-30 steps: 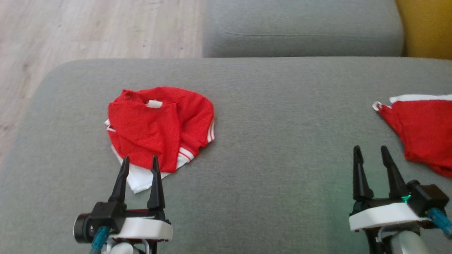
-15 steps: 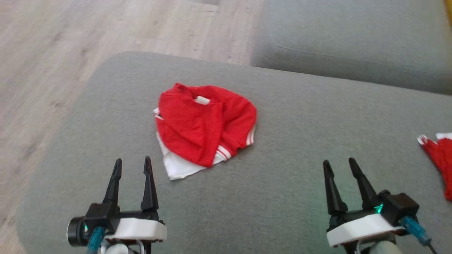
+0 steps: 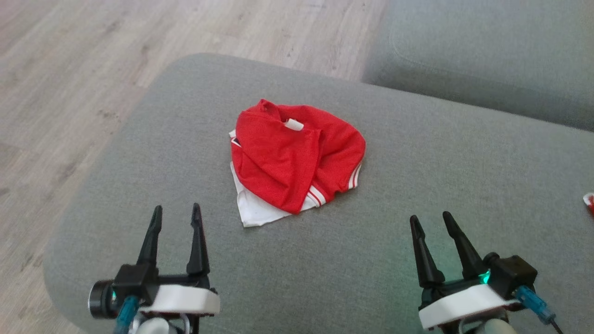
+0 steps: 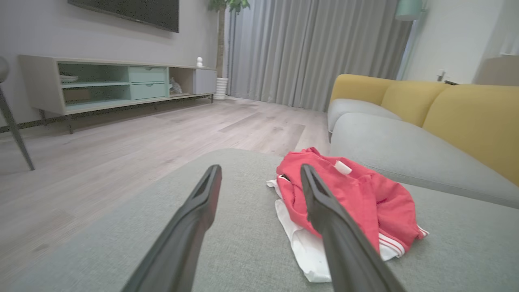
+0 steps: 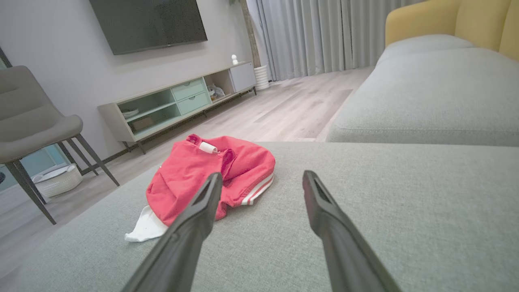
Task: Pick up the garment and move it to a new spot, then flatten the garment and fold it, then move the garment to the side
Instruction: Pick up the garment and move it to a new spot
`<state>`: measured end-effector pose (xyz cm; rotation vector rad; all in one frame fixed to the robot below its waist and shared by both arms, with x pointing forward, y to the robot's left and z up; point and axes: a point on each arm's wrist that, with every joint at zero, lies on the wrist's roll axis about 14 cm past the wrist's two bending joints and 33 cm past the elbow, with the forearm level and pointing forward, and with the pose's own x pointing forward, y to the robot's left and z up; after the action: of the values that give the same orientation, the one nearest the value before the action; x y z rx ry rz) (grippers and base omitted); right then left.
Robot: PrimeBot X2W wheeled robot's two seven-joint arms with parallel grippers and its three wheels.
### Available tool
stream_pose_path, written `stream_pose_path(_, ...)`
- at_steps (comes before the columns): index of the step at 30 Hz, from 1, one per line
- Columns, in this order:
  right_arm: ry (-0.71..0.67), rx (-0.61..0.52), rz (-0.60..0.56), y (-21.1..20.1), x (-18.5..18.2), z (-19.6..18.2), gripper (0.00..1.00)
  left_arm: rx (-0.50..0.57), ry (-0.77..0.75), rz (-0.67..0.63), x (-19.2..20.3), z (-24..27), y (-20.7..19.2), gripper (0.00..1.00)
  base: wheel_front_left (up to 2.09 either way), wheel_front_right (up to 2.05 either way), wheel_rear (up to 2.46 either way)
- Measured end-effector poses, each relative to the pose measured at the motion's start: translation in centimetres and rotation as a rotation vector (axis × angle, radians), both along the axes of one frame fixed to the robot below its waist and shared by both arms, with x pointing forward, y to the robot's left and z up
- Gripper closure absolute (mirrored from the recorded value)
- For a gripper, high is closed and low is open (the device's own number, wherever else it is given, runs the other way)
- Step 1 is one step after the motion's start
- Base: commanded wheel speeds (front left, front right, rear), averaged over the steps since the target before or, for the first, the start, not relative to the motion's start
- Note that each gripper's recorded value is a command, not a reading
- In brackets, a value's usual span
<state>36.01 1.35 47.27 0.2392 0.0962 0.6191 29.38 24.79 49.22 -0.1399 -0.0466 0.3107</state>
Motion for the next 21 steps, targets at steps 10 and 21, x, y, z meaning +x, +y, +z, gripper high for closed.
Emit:
stream_pose_path(10, 0.024, -0.001, -0.077, -2.0, 2.8, -1.4, 0.00, 0.164, 0.028, -0.309, 9.0, 1.7, -4.2, 0.00, 0.00, 0.00, 0.00)
stream_pose_path(21, 0.068, 0.012, -0.169, -4.6, 5.8, -3.4, 0.00, 0.180, 0.357, -0.577, 17.8, -3.6, -10.0, 0.00, 0.00, 0.00, 0.00)
